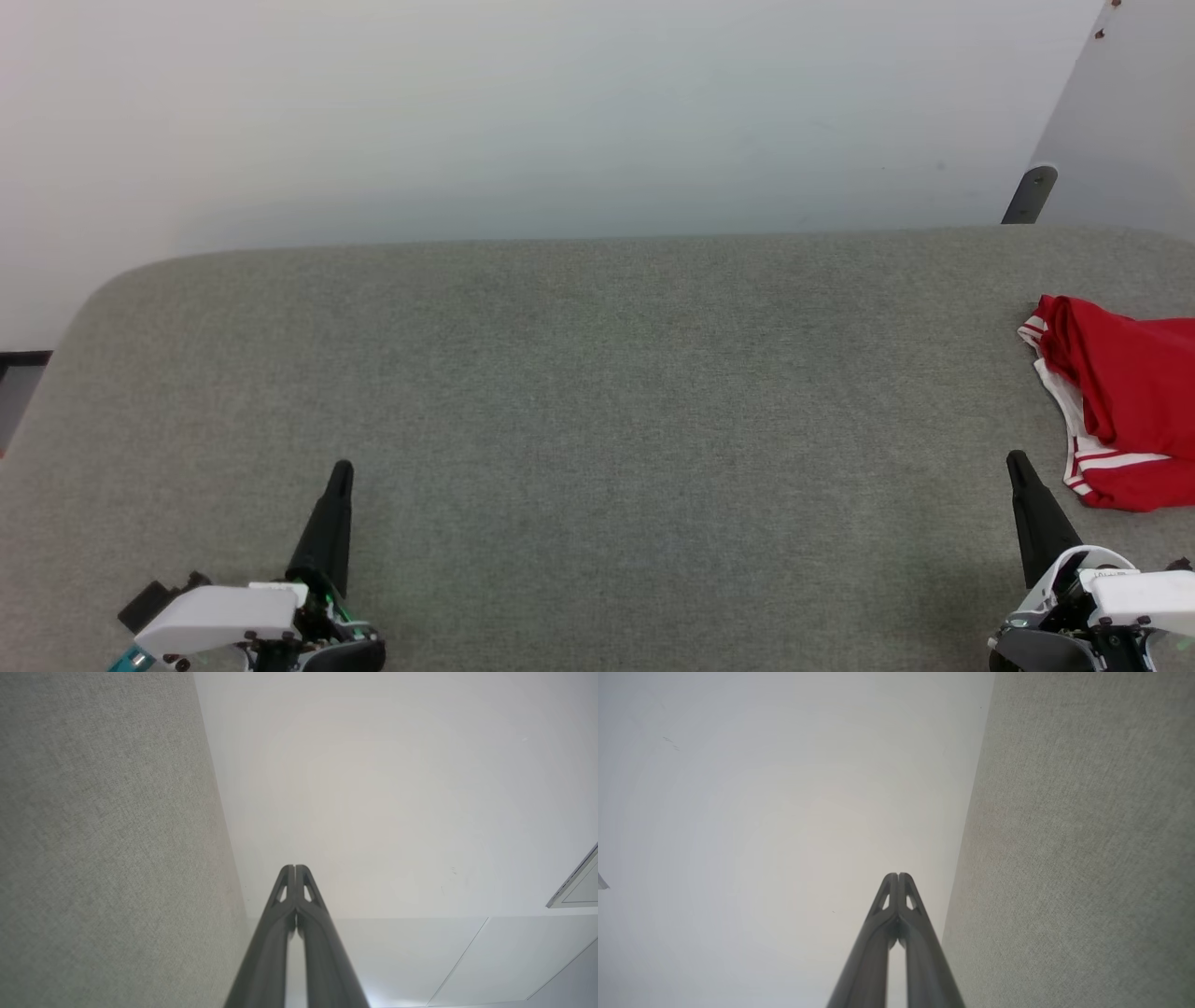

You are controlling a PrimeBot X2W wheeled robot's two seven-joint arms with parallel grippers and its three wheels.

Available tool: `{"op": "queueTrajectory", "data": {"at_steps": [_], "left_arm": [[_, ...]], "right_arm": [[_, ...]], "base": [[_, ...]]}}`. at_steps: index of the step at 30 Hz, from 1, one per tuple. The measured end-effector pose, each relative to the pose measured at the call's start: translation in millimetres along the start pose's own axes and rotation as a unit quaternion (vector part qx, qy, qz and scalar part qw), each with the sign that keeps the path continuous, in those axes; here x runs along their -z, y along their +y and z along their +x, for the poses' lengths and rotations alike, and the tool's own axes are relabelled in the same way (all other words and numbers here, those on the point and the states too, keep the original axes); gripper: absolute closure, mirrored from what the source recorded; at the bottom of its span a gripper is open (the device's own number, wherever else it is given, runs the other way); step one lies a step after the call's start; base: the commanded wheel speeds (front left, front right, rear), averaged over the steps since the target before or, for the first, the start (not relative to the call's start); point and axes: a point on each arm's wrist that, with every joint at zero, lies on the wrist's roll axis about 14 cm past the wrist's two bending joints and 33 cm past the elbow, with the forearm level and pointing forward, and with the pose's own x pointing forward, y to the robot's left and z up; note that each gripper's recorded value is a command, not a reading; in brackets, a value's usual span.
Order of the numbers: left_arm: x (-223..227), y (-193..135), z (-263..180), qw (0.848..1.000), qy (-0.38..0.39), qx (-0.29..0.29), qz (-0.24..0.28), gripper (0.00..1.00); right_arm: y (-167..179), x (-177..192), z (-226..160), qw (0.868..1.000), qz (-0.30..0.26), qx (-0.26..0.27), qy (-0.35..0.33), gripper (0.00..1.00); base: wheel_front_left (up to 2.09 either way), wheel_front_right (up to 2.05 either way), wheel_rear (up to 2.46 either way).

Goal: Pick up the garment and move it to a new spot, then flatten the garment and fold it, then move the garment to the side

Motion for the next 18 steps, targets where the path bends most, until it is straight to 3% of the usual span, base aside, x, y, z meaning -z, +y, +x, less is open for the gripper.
{"op": "queueTrajectory", "data": {"at_steps": [18], "left_arm": [[0.1, -0.1, 0.0, 1.0, 0.0, 0.0, 0.0, 1.0]], "right_arm": [[0.0, 0.0, 0.0, 1.0, 0.0, 0.0, 0.0, 1.0]], "base": [[0.0, 0.0, 0.0]]}}
